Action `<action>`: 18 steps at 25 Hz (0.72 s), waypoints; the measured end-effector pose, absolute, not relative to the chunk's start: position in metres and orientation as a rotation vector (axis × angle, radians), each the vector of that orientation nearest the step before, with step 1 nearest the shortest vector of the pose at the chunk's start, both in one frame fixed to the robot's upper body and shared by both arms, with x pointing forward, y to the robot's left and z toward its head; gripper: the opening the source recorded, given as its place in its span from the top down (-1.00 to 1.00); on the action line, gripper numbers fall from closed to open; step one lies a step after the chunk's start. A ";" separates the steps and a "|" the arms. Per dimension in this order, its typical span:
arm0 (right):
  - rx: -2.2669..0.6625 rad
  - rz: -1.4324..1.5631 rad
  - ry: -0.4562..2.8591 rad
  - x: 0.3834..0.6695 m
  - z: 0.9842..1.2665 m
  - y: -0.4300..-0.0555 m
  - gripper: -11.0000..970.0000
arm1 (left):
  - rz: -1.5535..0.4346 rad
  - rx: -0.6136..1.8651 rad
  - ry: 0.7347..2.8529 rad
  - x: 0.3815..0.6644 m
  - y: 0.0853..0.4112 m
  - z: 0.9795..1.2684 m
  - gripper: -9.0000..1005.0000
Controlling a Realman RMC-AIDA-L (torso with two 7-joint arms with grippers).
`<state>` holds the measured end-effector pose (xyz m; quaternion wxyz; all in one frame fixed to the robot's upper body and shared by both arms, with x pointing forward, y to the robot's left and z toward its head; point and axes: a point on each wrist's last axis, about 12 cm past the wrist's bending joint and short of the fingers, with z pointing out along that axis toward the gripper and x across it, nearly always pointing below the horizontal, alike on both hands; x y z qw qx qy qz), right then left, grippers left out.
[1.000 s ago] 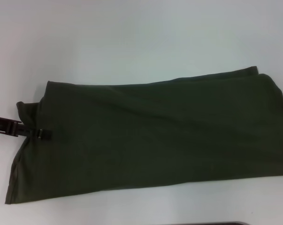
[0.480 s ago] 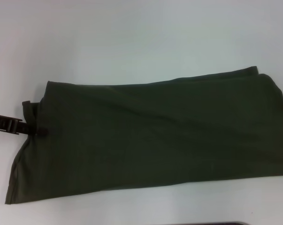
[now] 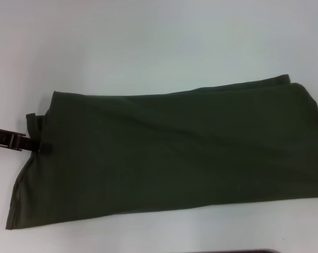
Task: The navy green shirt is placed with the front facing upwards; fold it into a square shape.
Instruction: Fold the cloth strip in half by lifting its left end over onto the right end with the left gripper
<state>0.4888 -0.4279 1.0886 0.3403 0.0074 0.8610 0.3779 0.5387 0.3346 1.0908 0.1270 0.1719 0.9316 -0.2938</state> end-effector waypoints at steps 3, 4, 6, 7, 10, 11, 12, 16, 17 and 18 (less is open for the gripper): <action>0.019 0.984 2.240 0.489 1.089 -0.428 -0.85 | -0.839 0.517 2.715 0.539 0.333 1.090 0.19; 0.019 0.984 2.240 0.489 1.089 -0.428 -0.85 | -0.839 0.518 2.716 0.539 0.333 1.090 0.20; 0.020 0.985 2.239 0.489 1.089 -0.428 -0.85 | -0.844 0.524 2.718 0.539 0.332 1.090 0.23; 0.020 0.985 2.238 0.489 1.089 -0.428 -0.85 | -0.844 0.526 2.719 0.539 0.332 1.090 0.24; 0.027 0.984 2.235 0.488 1.089 -0.429 -0.85 | -0.839 0.518 2.718 0.540 0.333 1.090 0.28; 0.031 0.983 2.234 0.487 1.089 -0.430 -0.85 | -0.837 0.515 2.718 0.540 0.333 1.090 0.30; 0.032 0.983 2.233 0.487 1.089 -0.430 -0.85 | -0.836 0.515 2.718 0.540 0.333 1.090 0.31; 0.033 0.982 2.232 0.486 1.089 -0.430 -0.85 | -0.835 0.515 2.716 0.540 0.333 1.090 0.42; 0.033 0.981 2.232 0.486 1.089 -0.430 -0.85 | -0.835 0.515 2.716 0.540 0.333 1.090 0.48; 0.033 0.981 2.233 0.486 1.089 -0.431 -0.85 | -0.835 0.515 2.716 0.540 0.333 1.090 0.55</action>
